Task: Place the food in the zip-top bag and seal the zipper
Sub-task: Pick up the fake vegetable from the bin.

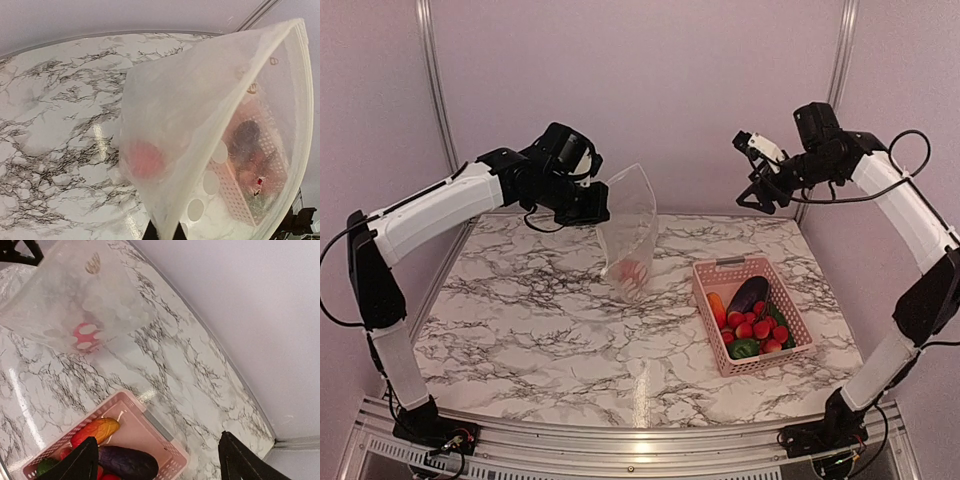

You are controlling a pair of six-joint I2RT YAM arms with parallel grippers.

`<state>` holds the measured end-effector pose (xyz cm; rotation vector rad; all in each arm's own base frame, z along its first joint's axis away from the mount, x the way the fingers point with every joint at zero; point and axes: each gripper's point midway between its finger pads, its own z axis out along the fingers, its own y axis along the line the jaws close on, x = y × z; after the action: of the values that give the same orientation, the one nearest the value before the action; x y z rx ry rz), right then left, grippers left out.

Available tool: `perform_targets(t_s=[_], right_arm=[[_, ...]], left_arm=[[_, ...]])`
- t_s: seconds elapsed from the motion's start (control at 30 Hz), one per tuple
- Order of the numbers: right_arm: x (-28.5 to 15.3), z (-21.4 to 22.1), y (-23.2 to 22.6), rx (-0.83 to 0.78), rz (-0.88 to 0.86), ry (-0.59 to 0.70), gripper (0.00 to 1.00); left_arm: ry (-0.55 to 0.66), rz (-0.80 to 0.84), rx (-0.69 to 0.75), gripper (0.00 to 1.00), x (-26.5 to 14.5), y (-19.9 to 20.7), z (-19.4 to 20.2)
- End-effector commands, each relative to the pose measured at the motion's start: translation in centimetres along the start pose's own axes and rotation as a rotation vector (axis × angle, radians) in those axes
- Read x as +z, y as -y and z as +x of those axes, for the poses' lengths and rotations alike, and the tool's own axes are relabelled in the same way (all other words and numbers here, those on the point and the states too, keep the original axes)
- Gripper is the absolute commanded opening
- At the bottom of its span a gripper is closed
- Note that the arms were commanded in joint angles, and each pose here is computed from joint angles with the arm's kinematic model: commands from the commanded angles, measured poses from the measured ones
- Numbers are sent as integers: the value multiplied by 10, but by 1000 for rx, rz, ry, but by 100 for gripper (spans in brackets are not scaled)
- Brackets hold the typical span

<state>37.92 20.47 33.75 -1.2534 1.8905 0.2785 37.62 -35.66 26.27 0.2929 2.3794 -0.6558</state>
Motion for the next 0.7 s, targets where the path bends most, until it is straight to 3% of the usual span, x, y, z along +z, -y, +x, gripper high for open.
perform_targets(t_s=[0.0,0.17,0.37,0.67], right_arm=[[-4,85,32,193,28,-129,77],[-5,152,32,316,26,-225,71],[4,189,14,412,-25,-282,65],[18,236,-15,543,-33,-386,61]], left_arm=[[51,-88,69,0,-68,-18,-23],[15,-92,92,0,-86,-22,-9],[-120,-22,49,0,-47,-10,22],[-107,12,10,0,-21,2,17]])
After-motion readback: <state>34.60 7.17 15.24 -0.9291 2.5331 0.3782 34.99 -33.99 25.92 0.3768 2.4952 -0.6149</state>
